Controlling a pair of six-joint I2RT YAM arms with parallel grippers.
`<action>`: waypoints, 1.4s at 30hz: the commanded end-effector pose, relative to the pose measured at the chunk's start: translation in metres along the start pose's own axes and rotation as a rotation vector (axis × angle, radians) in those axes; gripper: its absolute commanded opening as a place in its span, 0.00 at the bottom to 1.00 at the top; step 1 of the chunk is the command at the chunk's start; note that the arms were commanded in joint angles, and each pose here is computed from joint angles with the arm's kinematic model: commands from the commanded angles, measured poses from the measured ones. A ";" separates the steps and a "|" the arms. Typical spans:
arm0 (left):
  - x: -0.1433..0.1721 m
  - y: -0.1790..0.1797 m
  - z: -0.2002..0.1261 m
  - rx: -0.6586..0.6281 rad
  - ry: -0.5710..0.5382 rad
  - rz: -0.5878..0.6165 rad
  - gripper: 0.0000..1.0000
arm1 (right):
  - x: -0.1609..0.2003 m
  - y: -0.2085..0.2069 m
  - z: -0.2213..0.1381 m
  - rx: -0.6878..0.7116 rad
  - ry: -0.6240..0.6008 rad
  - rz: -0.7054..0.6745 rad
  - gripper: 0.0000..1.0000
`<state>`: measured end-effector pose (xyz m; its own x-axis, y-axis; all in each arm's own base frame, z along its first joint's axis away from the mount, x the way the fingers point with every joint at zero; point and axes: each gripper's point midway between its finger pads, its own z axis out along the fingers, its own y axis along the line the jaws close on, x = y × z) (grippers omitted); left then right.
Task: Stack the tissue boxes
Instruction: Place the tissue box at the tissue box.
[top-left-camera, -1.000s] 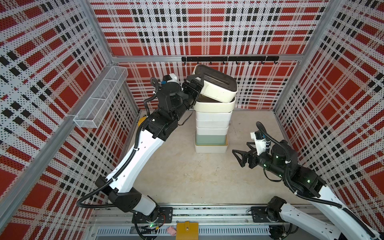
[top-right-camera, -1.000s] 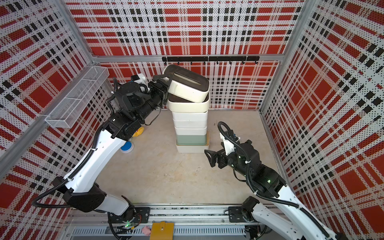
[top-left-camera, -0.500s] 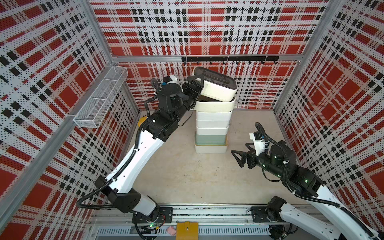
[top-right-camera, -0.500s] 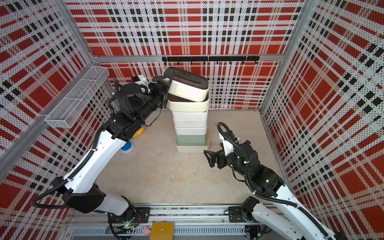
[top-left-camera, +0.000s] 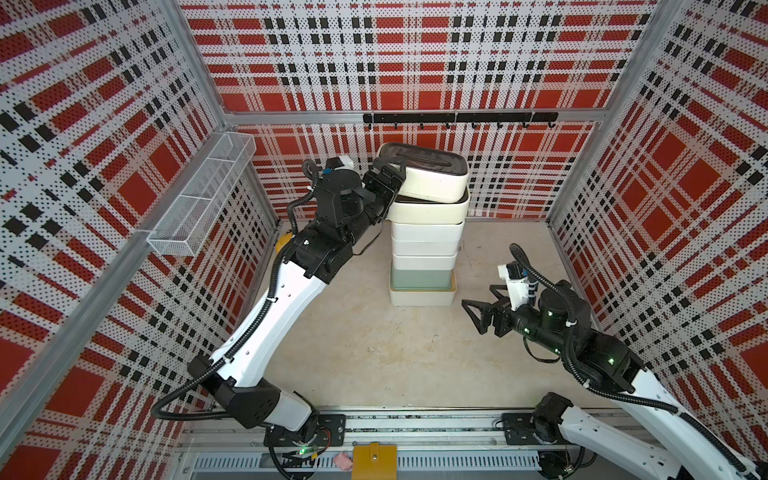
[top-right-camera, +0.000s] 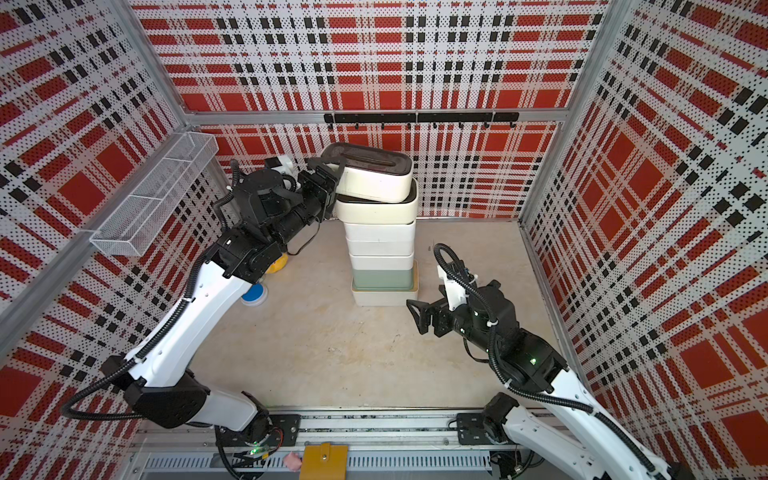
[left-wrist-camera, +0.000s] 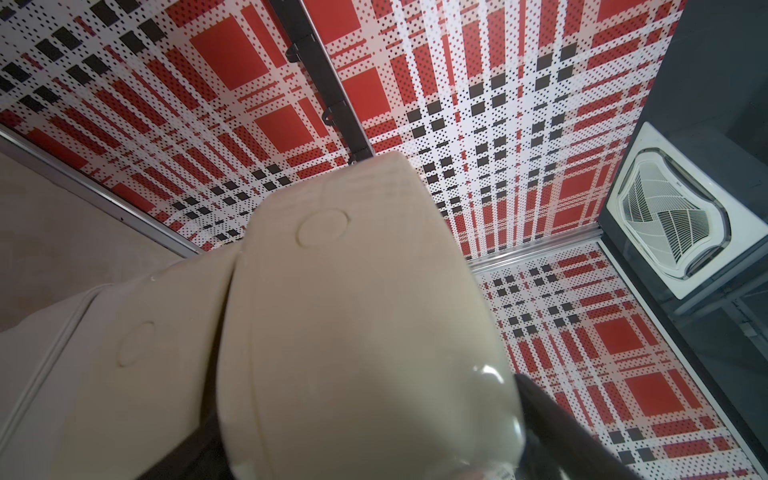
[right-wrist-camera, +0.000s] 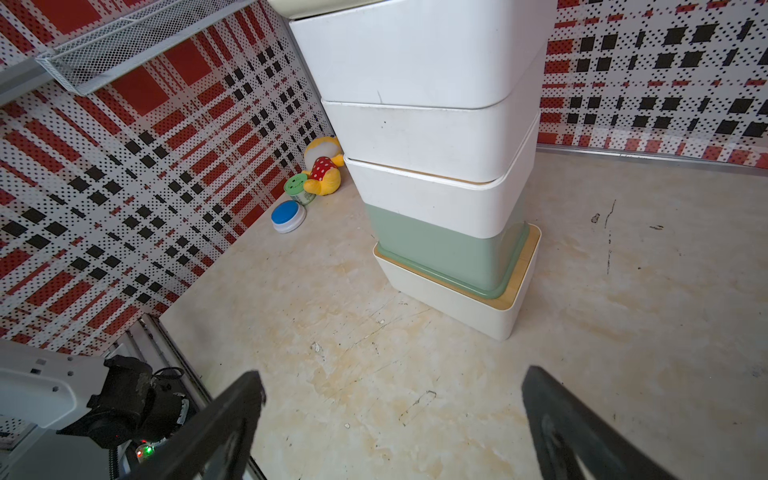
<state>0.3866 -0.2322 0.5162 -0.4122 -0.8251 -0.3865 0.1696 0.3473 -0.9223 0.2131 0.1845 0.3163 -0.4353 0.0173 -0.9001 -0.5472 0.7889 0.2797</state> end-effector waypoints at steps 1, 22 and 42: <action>-0.007 -0.010 -0.012 0.030 0.004 0.029 0.91 | -0.010 0.004 0.000 -0.018 -0.047 0.003 1.00; 0.003 -0.003 -0.006 -0.011 0.073 0.126 0.97 | -0.008 0.003 0.004 -0.017 -0.042 0.012 1.00; 0.000 -0.004 -0.009 -0.039 0.077 0.199 0.99 | -0.006 0.001 0.006 -0.012 -0.041 0.018 1.00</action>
<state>0.3787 -0.2352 0.5075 -0.4732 -0.7052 -0.5280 0.1968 0.4995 -0.8436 0.2163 0.1874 0.3130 -0.4383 0.0287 -0.8984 -0.5436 0.7876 0.2903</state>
